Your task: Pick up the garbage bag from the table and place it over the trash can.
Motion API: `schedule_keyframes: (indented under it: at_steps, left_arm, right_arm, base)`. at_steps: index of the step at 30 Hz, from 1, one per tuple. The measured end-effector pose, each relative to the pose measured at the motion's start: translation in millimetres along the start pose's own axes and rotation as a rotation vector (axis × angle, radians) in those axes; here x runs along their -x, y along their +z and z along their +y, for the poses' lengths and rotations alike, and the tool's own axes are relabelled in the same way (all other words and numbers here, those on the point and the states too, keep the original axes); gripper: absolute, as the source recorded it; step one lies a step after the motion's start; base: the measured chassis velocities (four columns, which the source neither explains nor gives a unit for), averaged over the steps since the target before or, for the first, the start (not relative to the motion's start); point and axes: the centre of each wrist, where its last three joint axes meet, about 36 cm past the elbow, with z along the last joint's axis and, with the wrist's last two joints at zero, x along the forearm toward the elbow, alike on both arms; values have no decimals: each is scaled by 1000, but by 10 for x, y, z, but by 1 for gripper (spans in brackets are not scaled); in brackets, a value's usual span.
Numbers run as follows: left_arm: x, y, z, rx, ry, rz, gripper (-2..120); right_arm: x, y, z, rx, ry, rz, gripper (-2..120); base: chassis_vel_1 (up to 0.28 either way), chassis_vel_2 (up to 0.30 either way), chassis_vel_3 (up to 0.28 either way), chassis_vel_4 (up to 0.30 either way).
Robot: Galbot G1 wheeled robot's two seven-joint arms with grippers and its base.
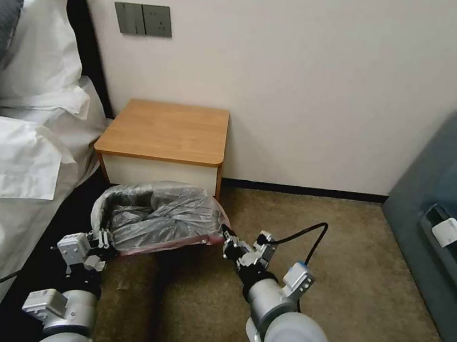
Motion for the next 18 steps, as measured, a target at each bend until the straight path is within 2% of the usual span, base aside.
schedule_keyframes:
  at_steps: [3,9,14,18]
  left_arm:
    - [-8,-112,-46,-67,-8,26,7]
    - [-19,-181,-62,-111,-13,54,7]
    - [-107,-263,-180,-200,27,115,7]
    - [-145,-345,-244,-220,54,142,7]
  right_arm:
    - [10,67,-67,-43,22,-15,0]
    - [31,123,-153,-100,37,-47,0]
    - [172,188,-297,-225,23,-116,0]
    - [260,229,-403,-286,35,-134,0]
  base:
    - [0,0,0,0]
    - [0,0,0,0]
    - [0,0,0,0]
    - [0,0,0,0]
